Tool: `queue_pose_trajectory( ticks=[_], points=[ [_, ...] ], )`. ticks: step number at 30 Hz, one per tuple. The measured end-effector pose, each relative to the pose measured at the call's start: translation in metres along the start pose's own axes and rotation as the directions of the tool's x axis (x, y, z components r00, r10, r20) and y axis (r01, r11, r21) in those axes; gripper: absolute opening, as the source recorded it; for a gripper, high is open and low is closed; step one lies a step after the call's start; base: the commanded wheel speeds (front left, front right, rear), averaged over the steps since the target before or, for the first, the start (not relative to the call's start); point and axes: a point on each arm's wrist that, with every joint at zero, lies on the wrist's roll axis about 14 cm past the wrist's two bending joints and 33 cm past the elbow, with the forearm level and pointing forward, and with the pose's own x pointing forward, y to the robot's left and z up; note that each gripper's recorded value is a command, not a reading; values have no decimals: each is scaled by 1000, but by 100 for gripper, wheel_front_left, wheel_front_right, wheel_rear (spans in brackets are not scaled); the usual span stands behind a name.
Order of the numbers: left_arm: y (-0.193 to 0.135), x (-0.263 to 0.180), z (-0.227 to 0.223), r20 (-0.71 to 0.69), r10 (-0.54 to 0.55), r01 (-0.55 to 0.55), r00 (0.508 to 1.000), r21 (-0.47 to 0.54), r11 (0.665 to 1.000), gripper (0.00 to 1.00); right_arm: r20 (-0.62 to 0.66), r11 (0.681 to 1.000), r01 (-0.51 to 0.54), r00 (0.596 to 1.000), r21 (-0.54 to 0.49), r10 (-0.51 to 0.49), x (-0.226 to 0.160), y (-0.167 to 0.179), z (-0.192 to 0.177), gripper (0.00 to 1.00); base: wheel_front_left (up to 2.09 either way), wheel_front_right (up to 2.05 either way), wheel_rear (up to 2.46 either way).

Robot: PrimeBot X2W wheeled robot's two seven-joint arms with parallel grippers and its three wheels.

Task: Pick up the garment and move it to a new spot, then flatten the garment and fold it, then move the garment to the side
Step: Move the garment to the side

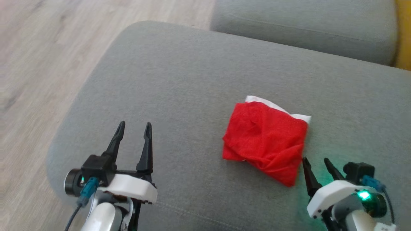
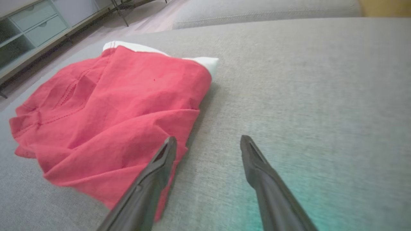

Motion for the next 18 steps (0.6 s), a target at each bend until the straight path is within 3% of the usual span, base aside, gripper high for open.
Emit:
queue_pose_trajectory(
  ticks=[9, 12, 18],
  points=[
    [13, -6, -2, -9, 44, -44, 999, 14, 999, 100, -122, 998, -52, 991, 26, 54, 32, 18, -28, 100, 0, 0, 0],
    [13, -5, -1, -7, 46, -46, 999, 18, 999, 100, -133, 997, -63, 989, 32, 67, 38, 22, -27, 0, 0, 0, 0],
    [2, 2, -1, -1, 12, -12, 1000, 11, 1000, 100, -129, 997, -82, 988, 14, 83, 39, 26, -24, 0, 0, 0, 0]
  ],
)
